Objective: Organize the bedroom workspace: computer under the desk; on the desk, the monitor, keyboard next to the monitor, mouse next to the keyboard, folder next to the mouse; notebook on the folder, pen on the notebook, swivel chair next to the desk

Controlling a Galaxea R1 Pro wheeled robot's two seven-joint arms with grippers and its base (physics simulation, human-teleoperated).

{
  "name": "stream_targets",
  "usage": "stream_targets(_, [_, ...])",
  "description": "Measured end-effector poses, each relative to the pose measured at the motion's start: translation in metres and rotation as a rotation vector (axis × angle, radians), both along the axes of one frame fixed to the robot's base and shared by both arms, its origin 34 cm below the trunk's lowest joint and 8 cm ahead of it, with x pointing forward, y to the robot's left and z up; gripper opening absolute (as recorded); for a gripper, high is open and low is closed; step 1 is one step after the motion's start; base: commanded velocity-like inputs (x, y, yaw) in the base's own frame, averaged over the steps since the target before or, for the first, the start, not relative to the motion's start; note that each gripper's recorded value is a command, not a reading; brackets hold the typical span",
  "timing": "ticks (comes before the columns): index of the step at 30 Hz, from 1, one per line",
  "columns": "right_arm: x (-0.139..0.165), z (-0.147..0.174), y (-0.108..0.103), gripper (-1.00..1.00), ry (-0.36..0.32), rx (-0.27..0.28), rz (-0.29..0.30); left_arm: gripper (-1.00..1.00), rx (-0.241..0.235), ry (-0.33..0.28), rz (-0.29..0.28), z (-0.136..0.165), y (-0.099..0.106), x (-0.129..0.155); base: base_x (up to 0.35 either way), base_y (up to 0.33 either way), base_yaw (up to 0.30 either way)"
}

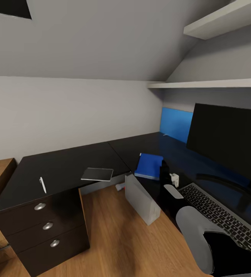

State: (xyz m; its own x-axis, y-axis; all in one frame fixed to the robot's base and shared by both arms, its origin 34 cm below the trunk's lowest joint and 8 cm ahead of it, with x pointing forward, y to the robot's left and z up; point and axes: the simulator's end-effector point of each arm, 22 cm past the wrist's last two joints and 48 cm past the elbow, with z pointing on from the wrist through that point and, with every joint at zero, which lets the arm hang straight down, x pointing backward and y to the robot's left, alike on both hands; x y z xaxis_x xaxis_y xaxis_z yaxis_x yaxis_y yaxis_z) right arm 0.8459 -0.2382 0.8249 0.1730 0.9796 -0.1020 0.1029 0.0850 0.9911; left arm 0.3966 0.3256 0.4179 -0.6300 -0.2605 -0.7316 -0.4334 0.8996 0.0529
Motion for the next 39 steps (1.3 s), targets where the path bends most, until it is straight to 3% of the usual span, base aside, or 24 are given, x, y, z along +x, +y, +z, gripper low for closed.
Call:
stream_targets(11, [0.002,0.015,0.001,1.00,0.002,0.001,0.001,1.00,0.000,0.001,0.000,0.016,0.000,0.002,0.000,0.000,0.019])
stream_targets(22, [0.001,0.020,0.003,1.00,-0.003,0.005,0.003,1.00,-0.001,-0.007,0.000,0.018,0.000,0.004,0.000,0.000,0.161])
stream_targets(39, [-0.005,0.016,0.028,1.00,0.017,0.017,0.034,1.00,-0.001,-0.022,0.000,0.022,-0.001,0.009,0.000,0.000,0.182])
